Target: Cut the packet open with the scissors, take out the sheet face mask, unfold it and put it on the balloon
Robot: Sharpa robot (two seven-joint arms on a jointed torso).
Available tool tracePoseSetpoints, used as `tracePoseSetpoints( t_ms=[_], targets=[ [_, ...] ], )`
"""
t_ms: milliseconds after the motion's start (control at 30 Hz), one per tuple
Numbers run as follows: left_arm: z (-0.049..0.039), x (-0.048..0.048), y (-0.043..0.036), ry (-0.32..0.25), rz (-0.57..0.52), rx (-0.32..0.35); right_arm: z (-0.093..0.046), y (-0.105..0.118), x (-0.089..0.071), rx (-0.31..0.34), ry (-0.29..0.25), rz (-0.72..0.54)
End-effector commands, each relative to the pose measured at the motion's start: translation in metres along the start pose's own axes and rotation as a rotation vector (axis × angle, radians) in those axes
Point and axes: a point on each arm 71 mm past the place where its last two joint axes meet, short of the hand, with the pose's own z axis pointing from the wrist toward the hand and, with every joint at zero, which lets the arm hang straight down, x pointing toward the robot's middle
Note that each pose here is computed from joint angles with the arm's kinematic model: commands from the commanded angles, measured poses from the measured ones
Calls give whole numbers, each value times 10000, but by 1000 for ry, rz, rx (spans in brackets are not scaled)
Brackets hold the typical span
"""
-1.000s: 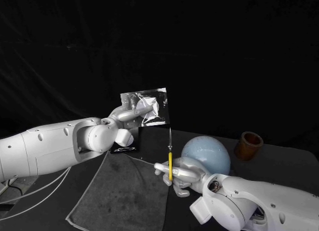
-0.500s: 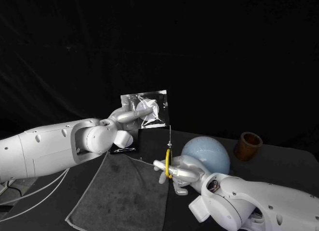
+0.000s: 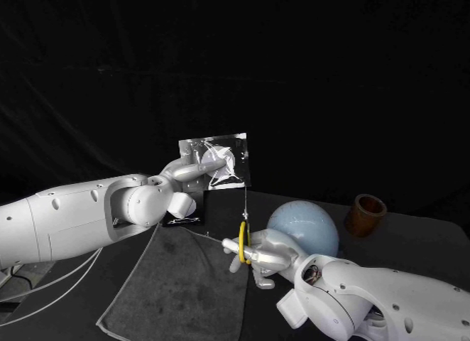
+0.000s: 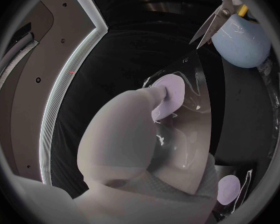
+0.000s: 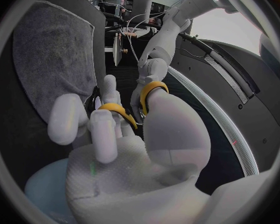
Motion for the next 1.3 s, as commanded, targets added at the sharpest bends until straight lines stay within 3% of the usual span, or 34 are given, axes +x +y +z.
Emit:
tracePoseSetpoints(
  t_ms=[33,433,1300],
  targets=[
    [-2,32,-11,25,-3,6,1,13,19,-15,22,-22],
    [-12,56,-23,50,-12,20,14,-5,-9,-10,32,-22],
    [-27,46,-31,44,-16,24,-23,-18,8,-17,62,-22]
  ],
)
